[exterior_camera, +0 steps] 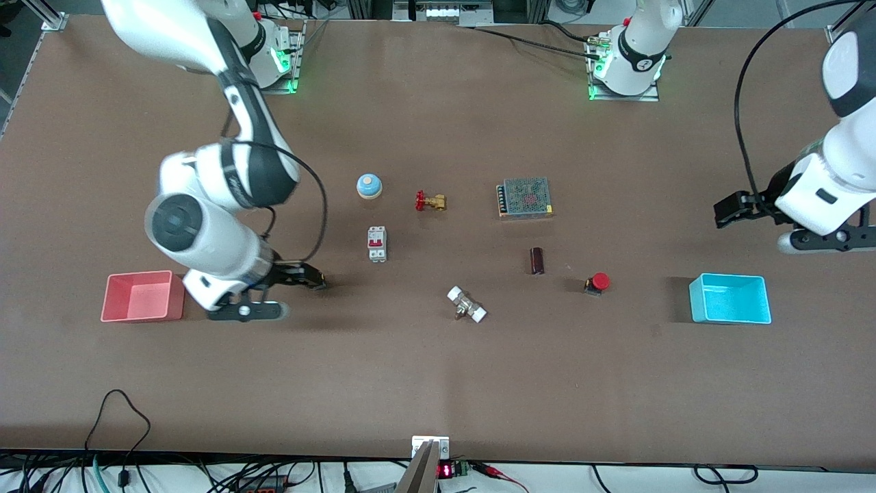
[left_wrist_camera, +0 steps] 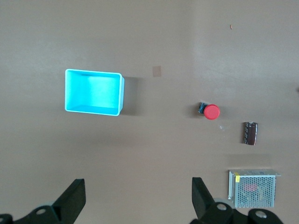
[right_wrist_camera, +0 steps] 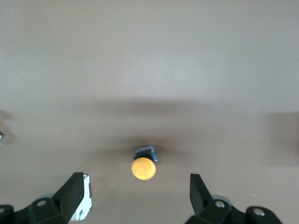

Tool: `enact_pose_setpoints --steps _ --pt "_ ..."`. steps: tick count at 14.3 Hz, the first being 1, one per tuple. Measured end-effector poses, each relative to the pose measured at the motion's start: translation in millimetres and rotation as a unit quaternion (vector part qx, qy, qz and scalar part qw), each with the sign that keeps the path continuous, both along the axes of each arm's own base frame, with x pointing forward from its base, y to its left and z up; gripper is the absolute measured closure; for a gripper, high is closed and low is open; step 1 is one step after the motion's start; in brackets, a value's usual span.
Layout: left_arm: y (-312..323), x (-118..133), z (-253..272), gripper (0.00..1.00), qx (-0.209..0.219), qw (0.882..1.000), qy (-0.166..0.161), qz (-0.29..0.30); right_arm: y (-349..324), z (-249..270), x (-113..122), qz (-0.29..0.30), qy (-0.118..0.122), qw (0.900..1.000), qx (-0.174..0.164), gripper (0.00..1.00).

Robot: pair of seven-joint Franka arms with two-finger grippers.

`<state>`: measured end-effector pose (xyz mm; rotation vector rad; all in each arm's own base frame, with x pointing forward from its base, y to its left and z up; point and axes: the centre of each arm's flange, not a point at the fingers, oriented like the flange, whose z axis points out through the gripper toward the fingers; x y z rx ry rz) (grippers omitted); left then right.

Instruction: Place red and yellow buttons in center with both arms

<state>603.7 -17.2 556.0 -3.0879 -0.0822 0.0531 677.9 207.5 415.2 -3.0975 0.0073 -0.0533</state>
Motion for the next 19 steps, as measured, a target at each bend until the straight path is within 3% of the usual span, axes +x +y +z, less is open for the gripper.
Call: enact_pose_setpoints --steps 6,13,19 --pt "6 -3 21 0.0 0.0 1.0 -0.01 -0.004 -72 108 -27 -0.04 0.001 0.999 0.006 0.0" --pt "12 -22 52 0.0 -0.011 1.0 -0.022 -0.013 -119 113 -28 -0.073 0.015 0.997 -0.006 0.0" --pt "16 -24 56 0.0 -0.008 1.0 -0.025 -0.009 -242 164 -58 -0.068 0.025 0.997 -0.003 0.0"
